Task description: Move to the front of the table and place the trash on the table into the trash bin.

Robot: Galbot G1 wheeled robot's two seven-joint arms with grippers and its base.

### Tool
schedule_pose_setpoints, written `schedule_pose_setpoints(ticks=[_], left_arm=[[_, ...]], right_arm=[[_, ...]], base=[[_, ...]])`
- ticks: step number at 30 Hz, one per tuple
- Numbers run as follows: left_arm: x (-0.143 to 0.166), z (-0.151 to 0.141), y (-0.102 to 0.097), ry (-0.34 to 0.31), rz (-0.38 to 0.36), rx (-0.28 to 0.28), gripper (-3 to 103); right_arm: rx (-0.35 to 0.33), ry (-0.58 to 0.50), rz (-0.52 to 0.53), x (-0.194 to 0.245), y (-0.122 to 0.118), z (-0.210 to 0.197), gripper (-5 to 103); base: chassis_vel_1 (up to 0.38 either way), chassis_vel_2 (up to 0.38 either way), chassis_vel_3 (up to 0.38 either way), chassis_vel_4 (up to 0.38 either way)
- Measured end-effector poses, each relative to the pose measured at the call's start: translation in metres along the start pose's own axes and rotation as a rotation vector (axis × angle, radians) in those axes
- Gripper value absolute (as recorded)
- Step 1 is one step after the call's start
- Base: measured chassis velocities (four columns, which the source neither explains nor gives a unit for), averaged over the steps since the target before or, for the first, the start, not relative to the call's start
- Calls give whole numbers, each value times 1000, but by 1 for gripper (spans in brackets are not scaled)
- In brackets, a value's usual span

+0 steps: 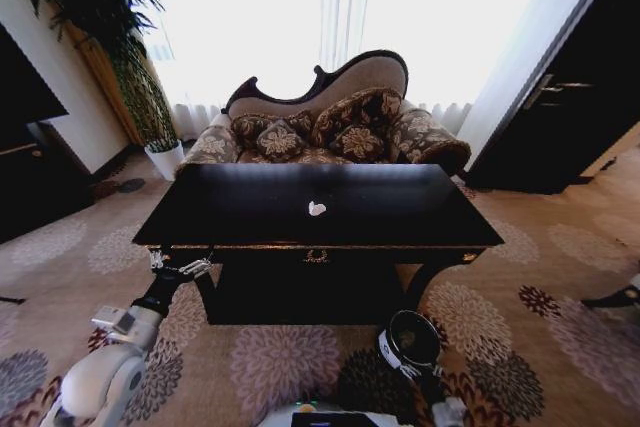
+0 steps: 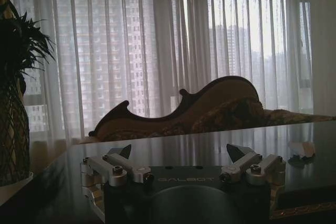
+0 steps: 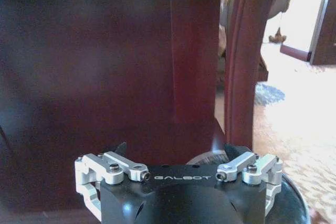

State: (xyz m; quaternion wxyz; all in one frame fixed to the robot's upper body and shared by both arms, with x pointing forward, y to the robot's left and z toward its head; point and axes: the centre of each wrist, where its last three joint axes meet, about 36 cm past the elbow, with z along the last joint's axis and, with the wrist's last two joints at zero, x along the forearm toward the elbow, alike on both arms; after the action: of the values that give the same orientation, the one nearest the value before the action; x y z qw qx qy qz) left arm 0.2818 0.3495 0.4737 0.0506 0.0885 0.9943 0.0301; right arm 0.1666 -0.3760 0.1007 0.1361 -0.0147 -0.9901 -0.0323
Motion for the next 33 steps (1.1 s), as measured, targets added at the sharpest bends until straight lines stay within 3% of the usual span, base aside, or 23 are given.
schedule_pose_setpoints(ticks=[17,24,33], left_arm=[[0,0,0,0,0,0,100],[0,0,0,0,0,0,100],[0,0,0,0,0,0,100]], right_arm=[[-7,-213,13,56,23,-65,100],[-11,-278,41,63,21,-97,100],[4,-398,44,52,13,-185,100]], base=[[0,0,0,0],[0,0,0,0],[0,0,0,0]])
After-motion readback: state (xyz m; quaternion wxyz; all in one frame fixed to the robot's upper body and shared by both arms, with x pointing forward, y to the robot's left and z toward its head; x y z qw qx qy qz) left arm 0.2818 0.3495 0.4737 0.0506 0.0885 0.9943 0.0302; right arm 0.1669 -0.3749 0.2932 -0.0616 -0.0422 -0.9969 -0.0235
